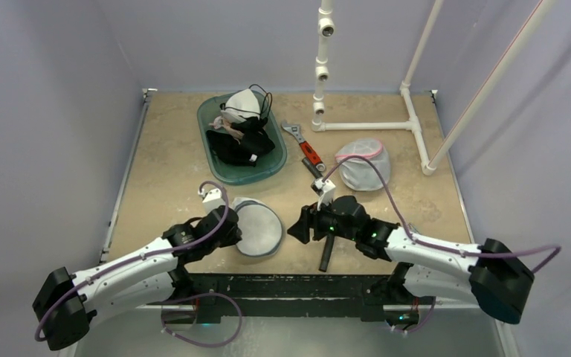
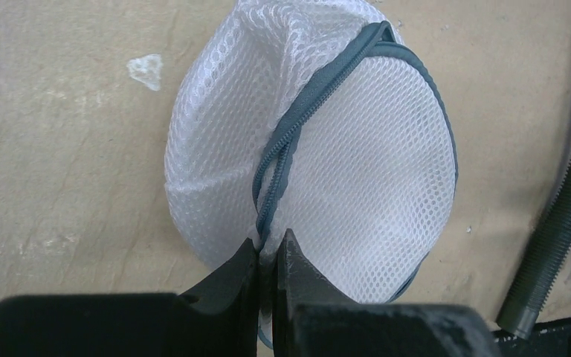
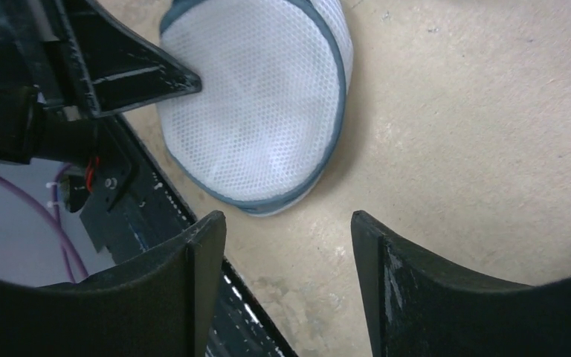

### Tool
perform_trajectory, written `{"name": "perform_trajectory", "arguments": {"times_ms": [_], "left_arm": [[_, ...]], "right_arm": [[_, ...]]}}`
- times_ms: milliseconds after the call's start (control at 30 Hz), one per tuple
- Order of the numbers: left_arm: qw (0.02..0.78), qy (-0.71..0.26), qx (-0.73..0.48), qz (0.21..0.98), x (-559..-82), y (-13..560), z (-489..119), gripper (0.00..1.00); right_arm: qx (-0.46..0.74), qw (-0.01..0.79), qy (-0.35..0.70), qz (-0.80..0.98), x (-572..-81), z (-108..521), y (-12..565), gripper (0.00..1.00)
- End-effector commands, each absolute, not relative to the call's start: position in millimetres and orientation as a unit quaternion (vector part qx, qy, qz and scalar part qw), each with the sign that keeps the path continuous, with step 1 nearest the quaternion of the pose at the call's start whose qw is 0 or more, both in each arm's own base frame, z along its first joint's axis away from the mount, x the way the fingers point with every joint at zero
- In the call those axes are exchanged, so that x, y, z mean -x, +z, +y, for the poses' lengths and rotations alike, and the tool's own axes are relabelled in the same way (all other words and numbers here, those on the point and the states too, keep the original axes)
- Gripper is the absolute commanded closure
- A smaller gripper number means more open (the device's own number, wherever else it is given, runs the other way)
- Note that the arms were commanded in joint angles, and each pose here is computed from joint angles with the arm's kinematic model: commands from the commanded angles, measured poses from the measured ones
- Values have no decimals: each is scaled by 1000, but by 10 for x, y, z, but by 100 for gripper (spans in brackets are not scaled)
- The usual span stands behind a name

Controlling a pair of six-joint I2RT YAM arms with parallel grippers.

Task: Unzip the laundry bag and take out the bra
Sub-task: Adjust the laundry bag at the center of the board, then move the laundry bag to the center of the board.

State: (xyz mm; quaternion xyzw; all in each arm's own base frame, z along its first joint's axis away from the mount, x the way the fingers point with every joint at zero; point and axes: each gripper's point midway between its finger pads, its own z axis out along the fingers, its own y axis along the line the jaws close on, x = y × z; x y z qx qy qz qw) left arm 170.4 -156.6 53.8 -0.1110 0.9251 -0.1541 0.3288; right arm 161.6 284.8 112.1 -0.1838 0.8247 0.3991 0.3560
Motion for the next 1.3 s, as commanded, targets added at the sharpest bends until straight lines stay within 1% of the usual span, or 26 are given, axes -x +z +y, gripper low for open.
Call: {"name": "perform_trajectory", "arguments": {"times_ms": [0,100,167,200,400,467,633,800,867,933,1000,1100,1167,1267], "left_arm": [[346,-108,144,921,-1687,426,-1291,100],[343,-94,153,922,-1673,350,-1238,97],[342,-85,159,922,-1674,317,-1213,93],[341,-80,165,922,-1672,307,-1195,90],[353,-82,172,916,-1692,554,-1168,67],[354,-101,172,914,-1688,630,-1223,64],[354,-111,184,910,-1694,835,-1246,62],[381,-136,188,895,-1757,1288,-1260,62],[390,-171,171,888,-1775,1460,-1364,63],[388,-235,141,880,-1783,1571,-1621,64],[370,-293,112,874,-1763,1533,-1909,65],[330,-319,89,884,-1727,1211,-2167,69],[319,-299,95,895,-1744,979,-2168,72],[324,-258,119,902,-1798,728,-2042,73]], "right_arm": [[180,393,421,798,-1766,3168,1341,36],[189,395,424,793,-1785,3339,1349,44],[197,394,423,792,-1793,3456,1343,51],[201,392,420,793,-1811,3521,1316,53],[210,381,411,801,-1804,3659,1212,56],[207,384,407,803,-1828,3654,1199,56],[207,385,407,803,-1835,3663,1210,55],[209,390,408,799,-1844,3670,1287,55],[207,395,406,798,-1856,3654,1334,55],[200,405,399,798,-1883,3603,1392,54],[188,417,386,801,-1910,3498,1437,52],[175,419,372,810,-1870,3305,1423,48],[169,428,357,813,-1867,3178,1403,46],[163,426,347,820,-1839,3058,1336,45]]}}
